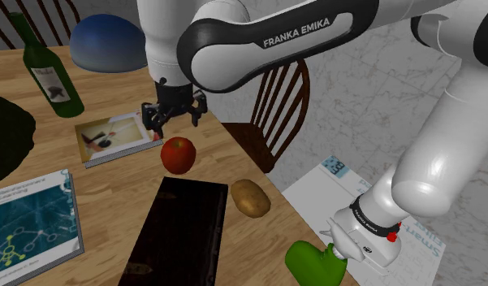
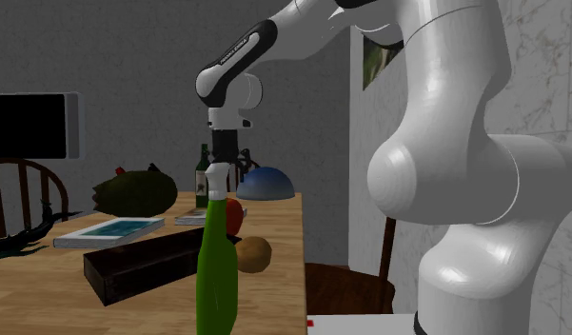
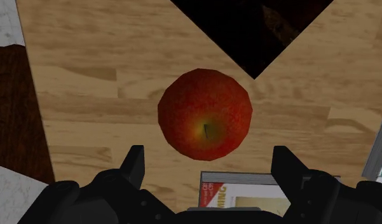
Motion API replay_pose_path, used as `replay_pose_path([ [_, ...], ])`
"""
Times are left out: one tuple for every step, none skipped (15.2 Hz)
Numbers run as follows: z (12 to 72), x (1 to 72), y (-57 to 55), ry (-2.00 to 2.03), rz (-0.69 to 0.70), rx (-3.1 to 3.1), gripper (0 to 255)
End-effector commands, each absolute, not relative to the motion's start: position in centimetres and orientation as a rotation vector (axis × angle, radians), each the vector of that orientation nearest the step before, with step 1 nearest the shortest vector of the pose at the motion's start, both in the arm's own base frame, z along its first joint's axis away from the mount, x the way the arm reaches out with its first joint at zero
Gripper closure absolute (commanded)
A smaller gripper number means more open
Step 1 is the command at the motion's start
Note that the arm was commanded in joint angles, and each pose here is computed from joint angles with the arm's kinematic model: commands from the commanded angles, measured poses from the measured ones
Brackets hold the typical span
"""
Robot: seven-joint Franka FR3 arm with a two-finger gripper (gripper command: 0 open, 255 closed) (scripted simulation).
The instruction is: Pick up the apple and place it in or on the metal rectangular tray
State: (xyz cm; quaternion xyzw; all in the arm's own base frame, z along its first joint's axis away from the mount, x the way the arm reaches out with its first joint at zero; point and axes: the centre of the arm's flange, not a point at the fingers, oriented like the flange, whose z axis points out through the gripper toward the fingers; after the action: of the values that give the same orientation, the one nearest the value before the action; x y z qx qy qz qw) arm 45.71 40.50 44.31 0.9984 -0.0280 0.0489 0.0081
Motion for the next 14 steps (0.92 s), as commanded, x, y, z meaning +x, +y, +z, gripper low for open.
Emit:
replay_pose_path([
  [43.3, 45.9, 40.8, -0.09, 0.155, 3.12, 0],
  [42.7, 45.9, 40.8, -0.09, 0.155, 3.12, 0],
  [42.2, 46.0, 40.8, -0.09, 0.155, 3.12, 0],
  [41.7, 46.0, 40.8, -0.09, 0.155, 3.12, 0],
  [41.2, 46.1, 40.8, -0.09, 0.155, 3.12, 0],
  [40.9, 46.1, 40.7, -0.09, 0.155, 3.12, 0],
  [40.9, 46.1, 40.7, -0.09, 0.155, 3.12, 0],
  [40.9, 46.1, 40.7, -0.09, 0.155, 3.12, 0],
  [40.9, 46.1, 40.7, -0.09, 0.155, 3.12, 0],
  [40.9, 46.1, 40.7, -0.09, 0.155, 3.12, 0],
  [40.9, 46.1, 40.7, -0.09, 0.155, 3.12, 0],
  [40.9, 46.1, 40.7, -0.09, 0.155, 3.12, 0],
  [40.9, 46.1, 40.7, -0.09, 0.155, 3.12, 0],
  [40.9, 46.1, 40.7, -0.09, 0.155, 3.12, 255],
])
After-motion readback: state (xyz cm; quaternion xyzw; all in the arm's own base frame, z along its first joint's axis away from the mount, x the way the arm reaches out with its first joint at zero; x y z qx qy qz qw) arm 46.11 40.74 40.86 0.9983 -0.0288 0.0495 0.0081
